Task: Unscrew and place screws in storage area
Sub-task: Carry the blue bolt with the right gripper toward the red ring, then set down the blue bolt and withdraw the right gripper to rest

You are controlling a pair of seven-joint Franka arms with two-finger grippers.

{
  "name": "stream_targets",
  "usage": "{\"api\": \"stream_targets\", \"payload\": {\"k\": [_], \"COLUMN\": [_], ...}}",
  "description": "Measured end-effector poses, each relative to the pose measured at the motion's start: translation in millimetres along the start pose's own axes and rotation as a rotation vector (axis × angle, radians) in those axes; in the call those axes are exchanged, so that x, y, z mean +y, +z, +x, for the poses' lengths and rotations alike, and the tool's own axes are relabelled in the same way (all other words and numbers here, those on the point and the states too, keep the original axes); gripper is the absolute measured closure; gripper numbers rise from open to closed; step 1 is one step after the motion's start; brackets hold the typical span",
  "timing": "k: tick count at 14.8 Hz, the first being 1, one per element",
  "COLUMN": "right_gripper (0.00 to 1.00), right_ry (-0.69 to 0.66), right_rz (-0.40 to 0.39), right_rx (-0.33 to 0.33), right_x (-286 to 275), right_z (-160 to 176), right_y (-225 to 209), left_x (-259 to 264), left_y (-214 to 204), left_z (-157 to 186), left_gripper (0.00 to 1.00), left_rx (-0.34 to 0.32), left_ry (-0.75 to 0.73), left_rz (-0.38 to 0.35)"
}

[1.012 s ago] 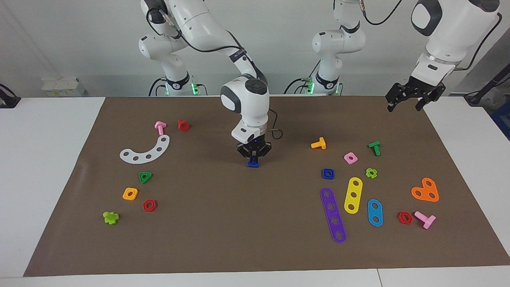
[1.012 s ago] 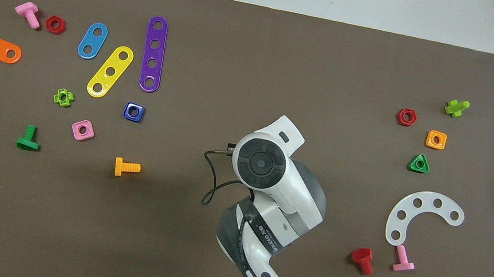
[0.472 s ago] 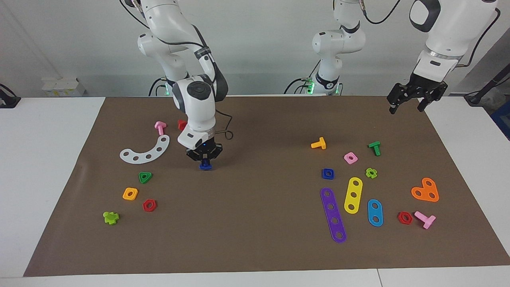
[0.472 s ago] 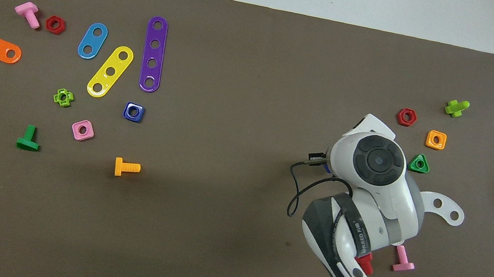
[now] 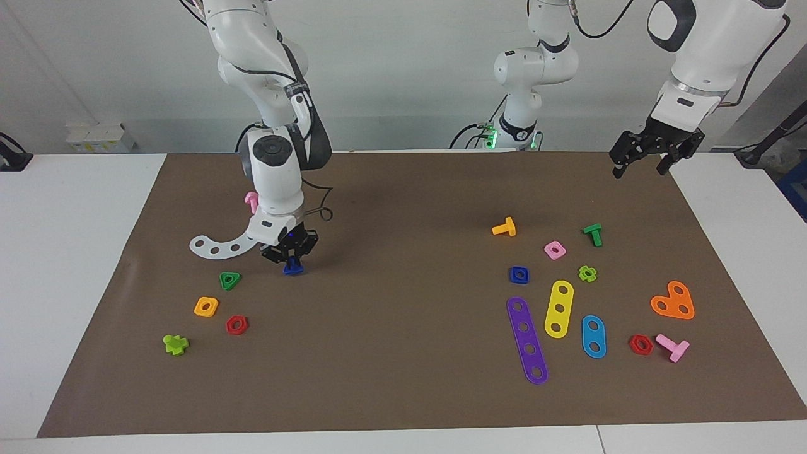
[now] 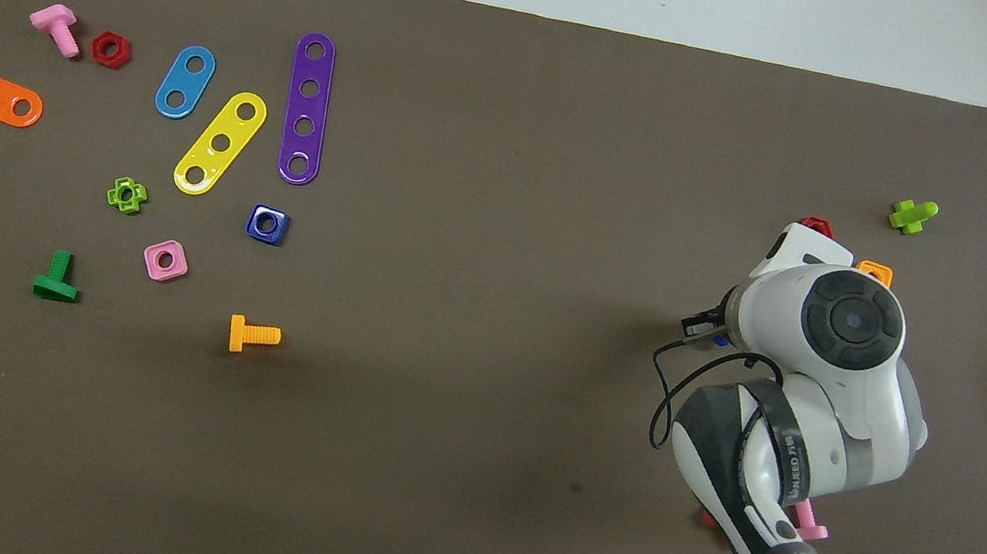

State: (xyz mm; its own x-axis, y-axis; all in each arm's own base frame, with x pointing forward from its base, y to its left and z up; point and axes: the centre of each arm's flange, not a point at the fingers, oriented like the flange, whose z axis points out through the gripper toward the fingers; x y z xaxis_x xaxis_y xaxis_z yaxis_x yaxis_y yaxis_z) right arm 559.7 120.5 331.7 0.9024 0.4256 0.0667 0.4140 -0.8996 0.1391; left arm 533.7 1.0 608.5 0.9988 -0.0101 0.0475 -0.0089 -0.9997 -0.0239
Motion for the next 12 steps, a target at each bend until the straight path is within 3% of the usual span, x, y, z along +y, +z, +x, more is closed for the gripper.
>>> {"api": "stream_targets", "payload": {"k": [4, 5, 9, 12], "right_gripper": [0.81, 0.75, 0.36, 0.04], "right_ry": [-0.017, -0.016, 0.004, 0.087], "right_rz": [-0.001, 0.000, -0.003, -0.013], "right_rx": [-0.008, -0.008, 0.012, -0.008], "right_x": [23, 23, 25, 36], "right_z": [-10, -11, -10, -10], "right_y": [8, 9, -3, -48], "left_x": [0, 0, 0, 0], "left_y": [4, 4, 6, 5], "left_z": [-1, -1, -1, -1], "left_gripper": [0.00, 0.00, 0.00, 0.00], "left_rx": [-0.007, -0.009, -0.012, -0.011], "left_ry": [0.000, 0.000, 0.001, 0.001], "left_rz": [0.000, 0.000, 0.000, 0.000]}}
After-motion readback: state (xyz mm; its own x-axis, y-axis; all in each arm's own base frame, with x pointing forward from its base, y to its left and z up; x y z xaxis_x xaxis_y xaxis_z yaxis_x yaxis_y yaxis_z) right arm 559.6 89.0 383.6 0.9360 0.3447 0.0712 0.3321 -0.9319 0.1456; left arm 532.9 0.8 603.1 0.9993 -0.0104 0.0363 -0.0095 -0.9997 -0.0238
